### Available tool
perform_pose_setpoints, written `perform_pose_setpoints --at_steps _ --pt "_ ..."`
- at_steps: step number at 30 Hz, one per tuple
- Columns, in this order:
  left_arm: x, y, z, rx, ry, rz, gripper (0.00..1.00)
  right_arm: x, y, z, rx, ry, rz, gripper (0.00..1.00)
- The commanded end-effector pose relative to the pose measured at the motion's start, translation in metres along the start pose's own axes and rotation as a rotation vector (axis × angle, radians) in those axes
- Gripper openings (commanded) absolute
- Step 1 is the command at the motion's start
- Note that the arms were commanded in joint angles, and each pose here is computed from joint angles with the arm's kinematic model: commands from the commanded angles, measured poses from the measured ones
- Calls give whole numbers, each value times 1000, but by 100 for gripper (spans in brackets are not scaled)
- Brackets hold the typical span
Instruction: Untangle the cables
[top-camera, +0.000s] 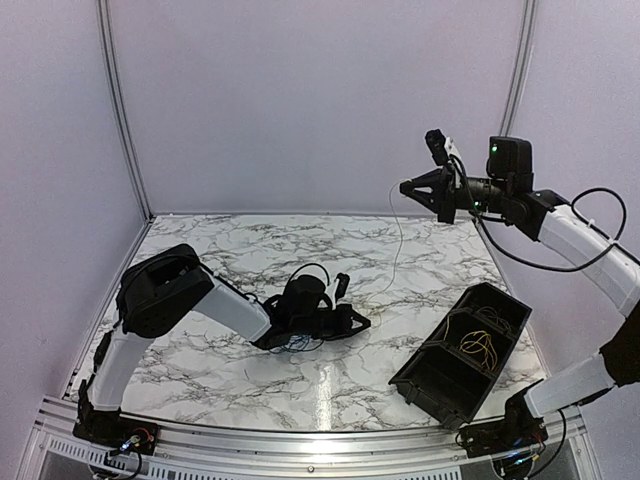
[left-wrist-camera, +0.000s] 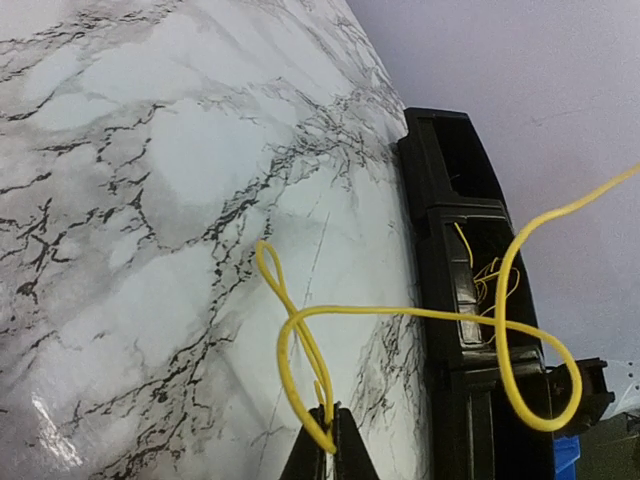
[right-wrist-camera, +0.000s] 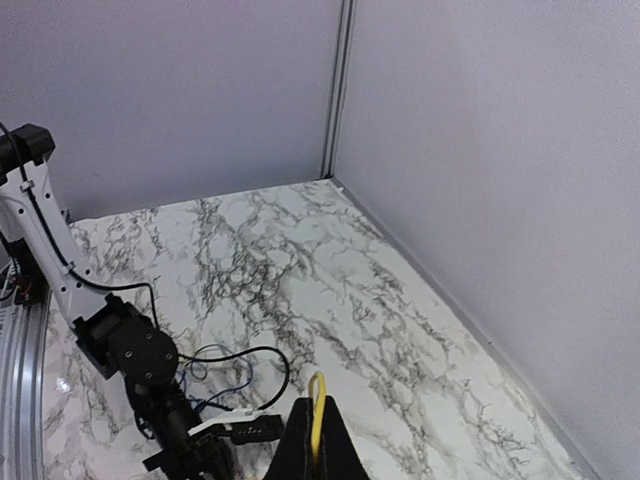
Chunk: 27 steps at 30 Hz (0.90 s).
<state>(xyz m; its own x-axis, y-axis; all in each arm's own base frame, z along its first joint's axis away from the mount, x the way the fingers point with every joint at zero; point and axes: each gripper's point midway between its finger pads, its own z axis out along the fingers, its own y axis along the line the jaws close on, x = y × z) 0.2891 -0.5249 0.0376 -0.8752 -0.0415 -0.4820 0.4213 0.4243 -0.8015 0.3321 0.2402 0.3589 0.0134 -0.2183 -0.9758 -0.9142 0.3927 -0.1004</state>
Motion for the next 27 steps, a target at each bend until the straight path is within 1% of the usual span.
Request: perform_pose_setpoints --at_steps 1,4,6,11,15,17,20,24,27 --pt "7 -17 -16 39 20 50 0 -47 -48 -23 194 -31 -89 0" --pt "18 -13 -24 29 43 64 0 -66 -85 -45 321 -59 -83 0" --pt "26 -8 -27 20 58 68 0 -73 -98 -53 364 -74 -69 0" --pt "34 -3 -35 13 67 86 0 -67 -102 -53 372 -71 -32 0" --pt "23 -22 -44 36 36 151 0 -56 -91 -58 368 -31 -34 0" --pt "12 -39 -51 60 8 188 0 -49 -86 -64 381 14 -41 0" --pt "-9 -68 -59 92 -39 233 0 -22 -76 -75 394 115 -42 0" --pt "-28 -95 -56 124 -92 265 0 27 -53 -94 405 304 -101 0" --pt "-37 -103 -42 122 -111 259 0 65 -34 -113 405 464 -176 0"
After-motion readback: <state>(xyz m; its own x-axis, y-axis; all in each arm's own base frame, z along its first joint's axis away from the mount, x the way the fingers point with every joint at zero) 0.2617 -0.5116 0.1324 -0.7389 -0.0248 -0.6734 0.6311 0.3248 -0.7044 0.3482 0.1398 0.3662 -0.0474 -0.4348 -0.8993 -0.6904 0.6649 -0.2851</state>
